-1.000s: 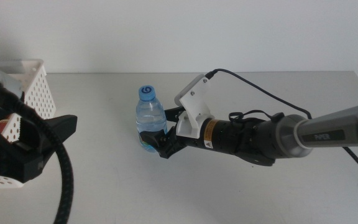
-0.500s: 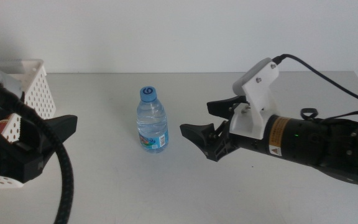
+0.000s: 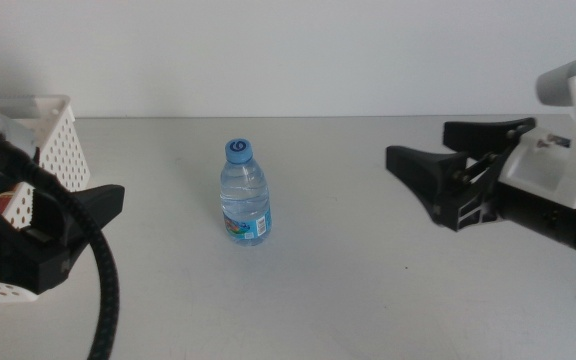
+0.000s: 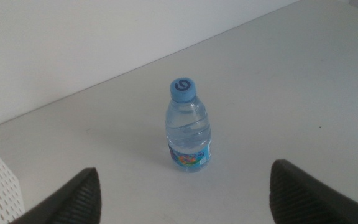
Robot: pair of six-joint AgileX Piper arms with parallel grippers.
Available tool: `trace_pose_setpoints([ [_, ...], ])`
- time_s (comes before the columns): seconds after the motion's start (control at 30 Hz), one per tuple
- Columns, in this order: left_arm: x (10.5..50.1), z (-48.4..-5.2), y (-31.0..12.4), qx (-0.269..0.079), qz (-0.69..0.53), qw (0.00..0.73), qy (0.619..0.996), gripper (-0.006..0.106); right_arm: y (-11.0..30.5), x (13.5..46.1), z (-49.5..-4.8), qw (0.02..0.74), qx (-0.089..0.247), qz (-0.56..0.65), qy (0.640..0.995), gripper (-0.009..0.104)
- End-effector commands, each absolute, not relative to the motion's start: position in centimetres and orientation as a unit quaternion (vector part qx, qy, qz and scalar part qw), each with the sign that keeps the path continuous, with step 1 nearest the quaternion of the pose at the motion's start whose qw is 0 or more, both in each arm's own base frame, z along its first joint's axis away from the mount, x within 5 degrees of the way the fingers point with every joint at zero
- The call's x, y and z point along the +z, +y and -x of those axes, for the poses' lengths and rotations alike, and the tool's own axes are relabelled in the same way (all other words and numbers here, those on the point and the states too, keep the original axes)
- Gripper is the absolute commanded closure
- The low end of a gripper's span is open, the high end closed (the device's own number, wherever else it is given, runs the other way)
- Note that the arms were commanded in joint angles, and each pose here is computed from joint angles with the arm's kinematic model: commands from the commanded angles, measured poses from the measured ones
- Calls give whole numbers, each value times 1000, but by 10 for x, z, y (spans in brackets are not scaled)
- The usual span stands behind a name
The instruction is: Use arms to grab the bottles and put them into the dustbin to the left of the table.
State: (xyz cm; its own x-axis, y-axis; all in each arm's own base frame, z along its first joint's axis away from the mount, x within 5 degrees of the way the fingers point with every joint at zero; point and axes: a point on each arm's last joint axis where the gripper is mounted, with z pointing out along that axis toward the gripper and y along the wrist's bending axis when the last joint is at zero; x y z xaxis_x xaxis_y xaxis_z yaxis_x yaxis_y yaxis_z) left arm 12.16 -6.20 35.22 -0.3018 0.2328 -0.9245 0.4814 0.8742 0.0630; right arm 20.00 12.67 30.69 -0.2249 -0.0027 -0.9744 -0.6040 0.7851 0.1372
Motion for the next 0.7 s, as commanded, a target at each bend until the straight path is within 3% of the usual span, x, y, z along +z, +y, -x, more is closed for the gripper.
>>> trace_pose_setpoints([
  [0.0, 368, -122, -63, -128, -213, 585, 772, 9, 116, 329, -191, 624, 233, 187, 722, 34],
  [0.23, 368, -122, -63, -128, -213, 586, 772, 9, 95, 342, -160, 600, 163, 209, 755, 35],
  [0.47, 368, -122, -63, -128, -213, 586, 771, 9, 82, 374, -127, 586, 176, 239, 754, 35],
  [0.67, 368, -122, -63, -128, -213, 586, 771, 9, 80, 376, -123, 580, 184, 233, 759, 35],
])
